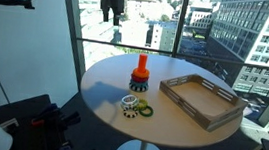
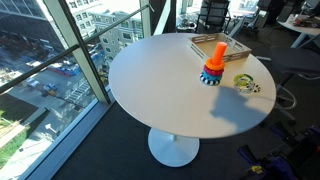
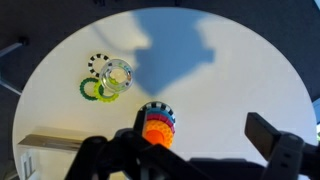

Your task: Pick up the orange ring and put it on the ring holder

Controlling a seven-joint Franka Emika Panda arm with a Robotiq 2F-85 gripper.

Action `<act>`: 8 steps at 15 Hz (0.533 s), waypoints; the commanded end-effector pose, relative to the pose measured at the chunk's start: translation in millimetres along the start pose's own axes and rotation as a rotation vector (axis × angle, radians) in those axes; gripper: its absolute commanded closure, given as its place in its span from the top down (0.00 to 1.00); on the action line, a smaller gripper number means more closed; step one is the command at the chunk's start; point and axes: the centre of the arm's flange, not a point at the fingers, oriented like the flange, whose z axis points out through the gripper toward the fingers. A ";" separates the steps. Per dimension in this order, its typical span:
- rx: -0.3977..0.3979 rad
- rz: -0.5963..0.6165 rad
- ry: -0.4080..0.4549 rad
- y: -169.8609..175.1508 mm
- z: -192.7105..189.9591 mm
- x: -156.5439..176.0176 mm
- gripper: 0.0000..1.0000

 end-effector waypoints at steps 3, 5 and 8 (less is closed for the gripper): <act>0.043 0.033 0.031 12.2 -26.2 -32.1 1.00; 0.054 0.038 0.034 11.2 -26.1 -30.7 1.00; 0.039 0.025 0.033 7.7 -23.1 -25.4 1.00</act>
